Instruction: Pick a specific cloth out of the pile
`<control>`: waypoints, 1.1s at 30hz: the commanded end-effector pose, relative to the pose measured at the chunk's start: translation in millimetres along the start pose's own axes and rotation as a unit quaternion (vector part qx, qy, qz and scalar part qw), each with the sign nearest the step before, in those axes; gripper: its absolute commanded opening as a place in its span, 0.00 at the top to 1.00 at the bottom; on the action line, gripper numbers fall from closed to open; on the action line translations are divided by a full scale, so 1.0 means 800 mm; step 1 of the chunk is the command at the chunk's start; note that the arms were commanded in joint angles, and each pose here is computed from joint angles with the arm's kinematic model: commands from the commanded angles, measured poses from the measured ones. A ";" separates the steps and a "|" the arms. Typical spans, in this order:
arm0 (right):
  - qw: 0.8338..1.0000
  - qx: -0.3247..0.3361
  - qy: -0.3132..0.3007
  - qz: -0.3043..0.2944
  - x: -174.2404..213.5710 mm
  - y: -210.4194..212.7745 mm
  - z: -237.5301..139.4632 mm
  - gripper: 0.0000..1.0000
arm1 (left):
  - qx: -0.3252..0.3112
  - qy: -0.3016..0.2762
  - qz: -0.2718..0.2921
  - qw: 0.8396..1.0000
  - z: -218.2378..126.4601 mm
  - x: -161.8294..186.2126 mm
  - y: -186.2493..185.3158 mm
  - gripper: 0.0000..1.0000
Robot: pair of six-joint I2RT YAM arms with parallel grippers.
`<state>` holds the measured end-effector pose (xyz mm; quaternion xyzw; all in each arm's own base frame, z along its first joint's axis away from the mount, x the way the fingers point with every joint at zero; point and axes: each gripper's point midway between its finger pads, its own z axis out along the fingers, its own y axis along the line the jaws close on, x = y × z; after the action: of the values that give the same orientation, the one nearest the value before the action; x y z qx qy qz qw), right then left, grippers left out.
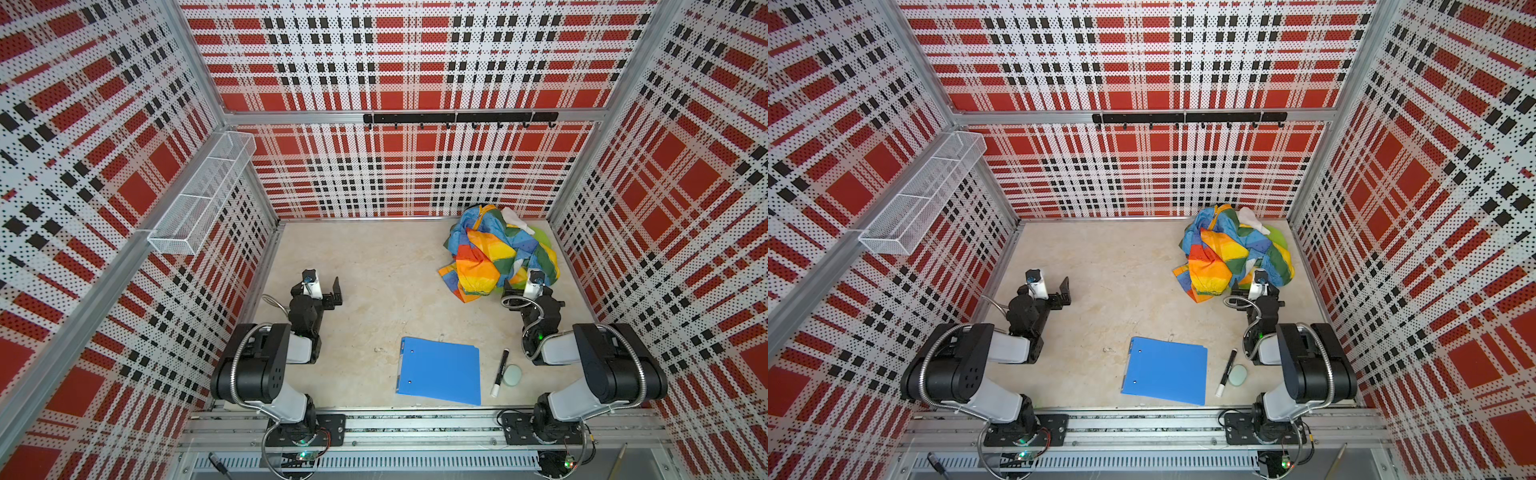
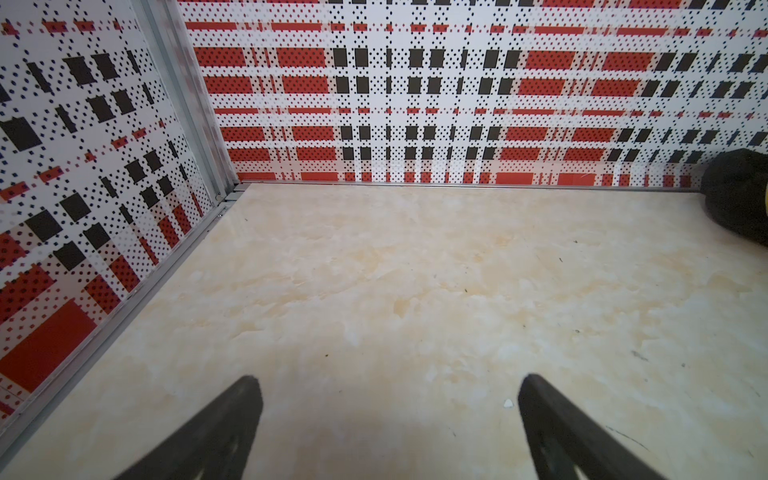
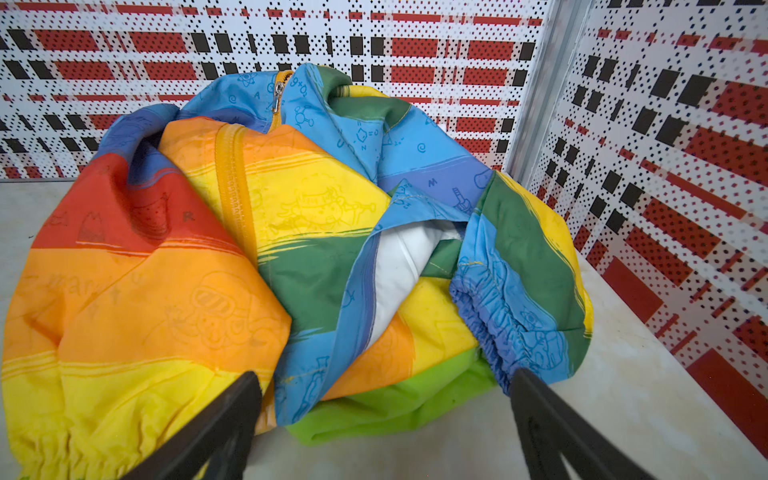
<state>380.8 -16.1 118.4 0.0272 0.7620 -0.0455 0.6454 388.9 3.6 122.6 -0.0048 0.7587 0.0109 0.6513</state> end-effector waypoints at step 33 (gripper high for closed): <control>0.987 -0.008 0.076 0.143 -0.132 0.000 0.017 0.00 | 0.226 0.027 -0.075 0.971 -0.034 -0.256 -0.202 0.01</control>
<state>407.4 -23.9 246.3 0.1235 0.7532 0.0156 0.6460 414.9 -131.1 314.4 0.0589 0.7348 -0.1743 0.6528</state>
